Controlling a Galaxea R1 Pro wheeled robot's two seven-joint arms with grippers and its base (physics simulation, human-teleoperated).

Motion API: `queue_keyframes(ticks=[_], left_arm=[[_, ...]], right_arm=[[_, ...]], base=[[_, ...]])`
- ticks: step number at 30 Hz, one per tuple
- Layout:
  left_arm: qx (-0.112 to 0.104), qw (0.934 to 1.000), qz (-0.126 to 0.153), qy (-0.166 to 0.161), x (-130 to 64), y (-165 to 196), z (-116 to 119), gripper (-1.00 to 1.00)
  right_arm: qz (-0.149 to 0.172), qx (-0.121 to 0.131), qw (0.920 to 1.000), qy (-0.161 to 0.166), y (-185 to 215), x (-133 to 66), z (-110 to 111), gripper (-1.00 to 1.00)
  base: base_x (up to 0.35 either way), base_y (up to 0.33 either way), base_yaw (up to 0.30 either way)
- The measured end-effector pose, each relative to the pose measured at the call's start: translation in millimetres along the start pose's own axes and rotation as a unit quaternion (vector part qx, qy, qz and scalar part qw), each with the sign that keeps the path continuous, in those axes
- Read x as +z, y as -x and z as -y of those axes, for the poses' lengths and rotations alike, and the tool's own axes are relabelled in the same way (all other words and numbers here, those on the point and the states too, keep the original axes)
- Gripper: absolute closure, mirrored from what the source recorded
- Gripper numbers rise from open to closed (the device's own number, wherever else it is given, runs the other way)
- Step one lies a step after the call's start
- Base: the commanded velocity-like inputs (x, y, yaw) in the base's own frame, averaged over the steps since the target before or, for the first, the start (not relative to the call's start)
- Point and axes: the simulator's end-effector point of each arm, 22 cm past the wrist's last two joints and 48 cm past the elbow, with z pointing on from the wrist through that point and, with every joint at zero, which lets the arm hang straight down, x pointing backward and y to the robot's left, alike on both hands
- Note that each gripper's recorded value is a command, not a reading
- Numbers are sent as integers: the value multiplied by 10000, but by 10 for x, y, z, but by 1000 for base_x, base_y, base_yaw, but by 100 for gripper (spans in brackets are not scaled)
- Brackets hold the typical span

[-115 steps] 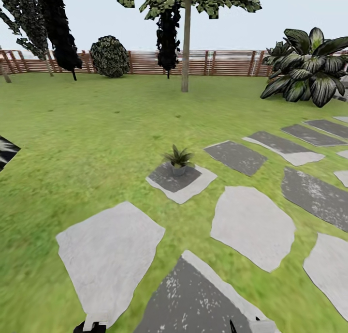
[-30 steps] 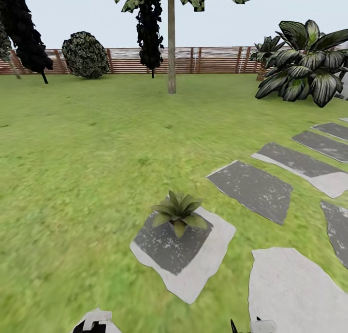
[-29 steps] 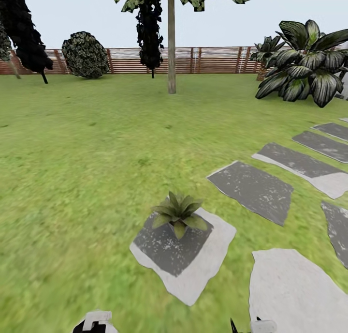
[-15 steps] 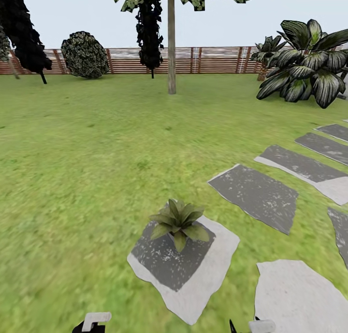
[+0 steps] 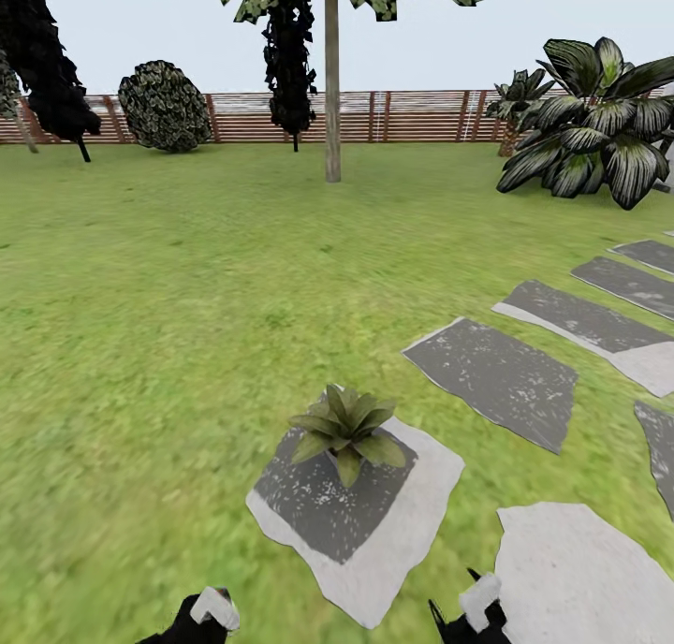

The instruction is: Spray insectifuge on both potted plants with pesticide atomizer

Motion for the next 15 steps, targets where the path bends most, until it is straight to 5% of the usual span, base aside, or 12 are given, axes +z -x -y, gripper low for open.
queue_keyframes(ticks=[2,3,4,7,15], left_arm=[[160,9990,129,-385,-12,177,32,100],[461,9954,266,-802,-33,456,-14,100],[572,9939,460,-822,-2,797,-149,100],[1179,9844,11,-1303,0,890,-114,100],[1665,9707,-196,-1720,-33,1052,-12,100]], right_arm=[[-148,-329,9987,349,-12,38,-117,-100],[-127,-555,9930,1034,151,109,-324,-100],[-115,-583,9908,1215,185,110,-384,-100],[-48,-683,9762,2057,401,137,-608,-100],[-60,-813,9528,2925,755,226,-699,-100]], base=[[0,0,0],[0,0,0],[0,0,0],[0,0,0],[0,0,0]])
